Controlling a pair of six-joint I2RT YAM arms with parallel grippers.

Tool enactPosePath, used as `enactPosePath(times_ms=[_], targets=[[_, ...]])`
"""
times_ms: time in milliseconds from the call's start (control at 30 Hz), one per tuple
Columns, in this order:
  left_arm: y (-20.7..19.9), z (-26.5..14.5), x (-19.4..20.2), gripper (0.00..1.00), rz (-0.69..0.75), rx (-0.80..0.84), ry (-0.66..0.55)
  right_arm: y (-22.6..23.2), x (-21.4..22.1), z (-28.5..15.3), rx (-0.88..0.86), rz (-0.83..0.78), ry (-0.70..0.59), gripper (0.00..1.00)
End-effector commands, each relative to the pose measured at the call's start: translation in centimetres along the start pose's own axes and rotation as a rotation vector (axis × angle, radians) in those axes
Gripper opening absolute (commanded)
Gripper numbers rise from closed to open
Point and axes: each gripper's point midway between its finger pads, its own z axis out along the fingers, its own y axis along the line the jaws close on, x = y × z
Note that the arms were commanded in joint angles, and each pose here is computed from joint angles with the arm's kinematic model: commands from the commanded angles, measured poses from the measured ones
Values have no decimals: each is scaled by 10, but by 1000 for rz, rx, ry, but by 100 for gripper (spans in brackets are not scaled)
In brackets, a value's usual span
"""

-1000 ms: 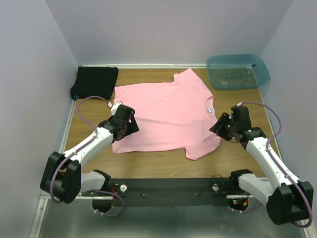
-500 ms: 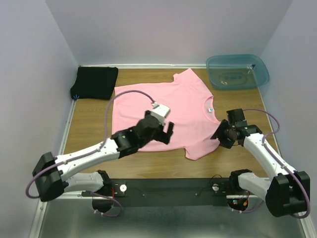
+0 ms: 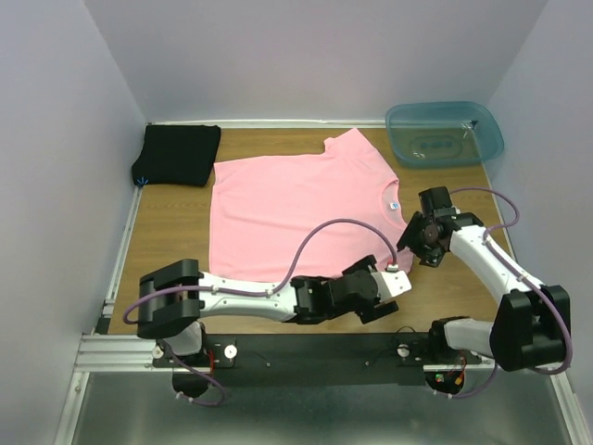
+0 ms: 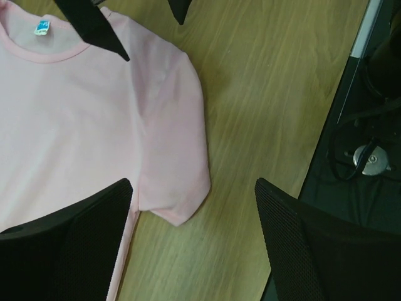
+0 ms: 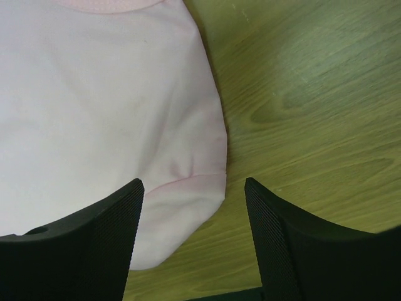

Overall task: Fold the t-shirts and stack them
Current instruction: Flatten the tshirt out

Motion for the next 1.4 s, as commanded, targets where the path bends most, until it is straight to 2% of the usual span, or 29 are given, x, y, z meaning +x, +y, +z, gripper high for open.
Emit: enactPosePath(times_ms=[0, 200, 633, 800, 833, 933, 967, 1033, 1067, 1367], targets=[[-21, 23, 3, 86, 1, 48, -13, 1, -5, 3, 3, -11, 23, 74], [-35, 48, 31, 82, 1, 69, 37, 4, 2, 7, -33, -3, 64, 74], [-12, 73, 63, 75, -40, -44, 104, -1, 28, 8, -83, 28, 110, 74], [-7, 78, 69, 65, -50, -59, 115, -3, 31, 7, -92, 47, 109, 74], [-5, 78, 69, 61, -54, -62, 115, -2, 32, 6, -94, 44, 108, 74], [2, 79, 66, 43, -72, -66, 111, -3, 33, 6, -94, 47, 112, 74], [3, 79, 65, 26, -76, -63, 107, -3, 33, 6, -95, 47, 111, 74], [5, 78, 62, 3, -85, -51, 100, -4, 34, 7, -93, 47, 116, 74], [9, 77, 60, 0, -95, -54, 96, -3, 34, 6, -97, 43, 113, 74], [27, 69, 29, 0, -143, 13, 26, 0, 33, 1, -124, 41, 104, 74]])
